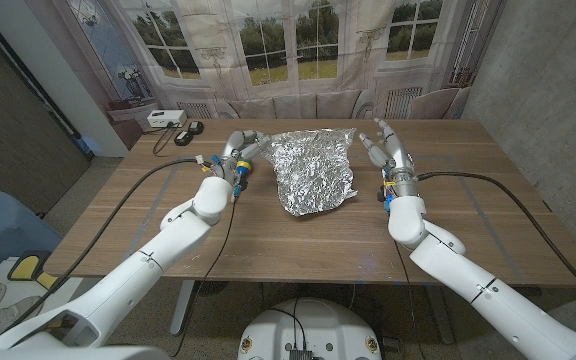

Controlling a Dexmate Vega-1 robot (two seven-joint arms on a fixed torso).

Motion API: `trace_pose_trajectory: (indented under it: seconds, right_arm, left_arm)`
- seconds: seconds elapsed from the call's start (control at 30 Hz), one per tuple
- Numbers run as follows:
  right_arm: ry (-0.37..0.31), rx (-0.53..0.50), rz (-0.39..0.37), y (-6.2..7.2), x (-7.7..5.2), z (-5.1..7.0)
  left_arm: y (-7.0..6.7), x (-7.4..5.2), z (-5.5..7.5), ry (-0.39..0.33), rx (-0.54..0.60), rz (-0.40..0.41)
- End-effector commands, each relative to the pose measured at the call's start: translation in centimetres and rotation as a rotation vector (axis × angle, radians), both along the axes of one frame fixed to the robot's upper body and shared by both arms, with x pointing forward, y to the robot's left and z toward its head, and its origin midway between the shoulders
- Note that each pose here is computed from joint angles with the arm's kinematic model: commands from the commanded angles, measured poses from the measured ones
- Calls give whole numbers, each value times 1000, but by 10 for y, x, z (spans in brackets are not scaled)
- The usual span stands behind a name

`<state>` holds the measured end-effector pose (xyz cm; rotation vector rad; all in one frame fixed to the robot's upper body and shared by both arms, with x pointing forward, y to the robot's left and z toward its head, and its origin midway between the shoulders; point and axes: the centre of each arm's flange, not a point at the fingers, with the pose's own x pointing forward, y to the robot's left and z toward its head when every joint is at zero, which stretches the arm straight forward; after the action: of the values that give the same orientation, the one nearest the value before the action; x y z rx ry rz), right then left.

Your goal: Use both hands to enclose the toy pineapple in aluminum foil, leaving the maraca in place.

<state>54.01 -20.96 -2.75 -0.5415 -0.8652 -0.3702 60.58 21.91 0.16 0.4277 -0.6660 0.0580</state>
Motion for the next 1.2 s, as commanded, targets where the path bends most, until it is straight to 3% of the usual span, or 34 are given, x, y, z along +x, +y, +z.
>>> trace_pose_trajectory:
  seconds: [0.03,0.2,0.33,0.47,0.87,1.2]
  right_arm:
    - [-268,-64,34,9,-38,-25]
    - [-230,-215,68,19,-49,-30]
    - [-84,-401,97,24,-51,-25]
    - [21,-501,131,27,-45,-22]
    - [105,-704,97,47,-33,-13]
    - [159,-846,85,65,-21,-7]
  left_arm:
    - [-8,8,1,61,-22,-15]
    - [-7,5,5,75,-28,5]
    - [-6,1,7,91,-23,29]
    - [-4,-2,6,104,-22,54]
    - [0,-13,10,155,1,118]
    - [7,-10,4,217,-50,117]
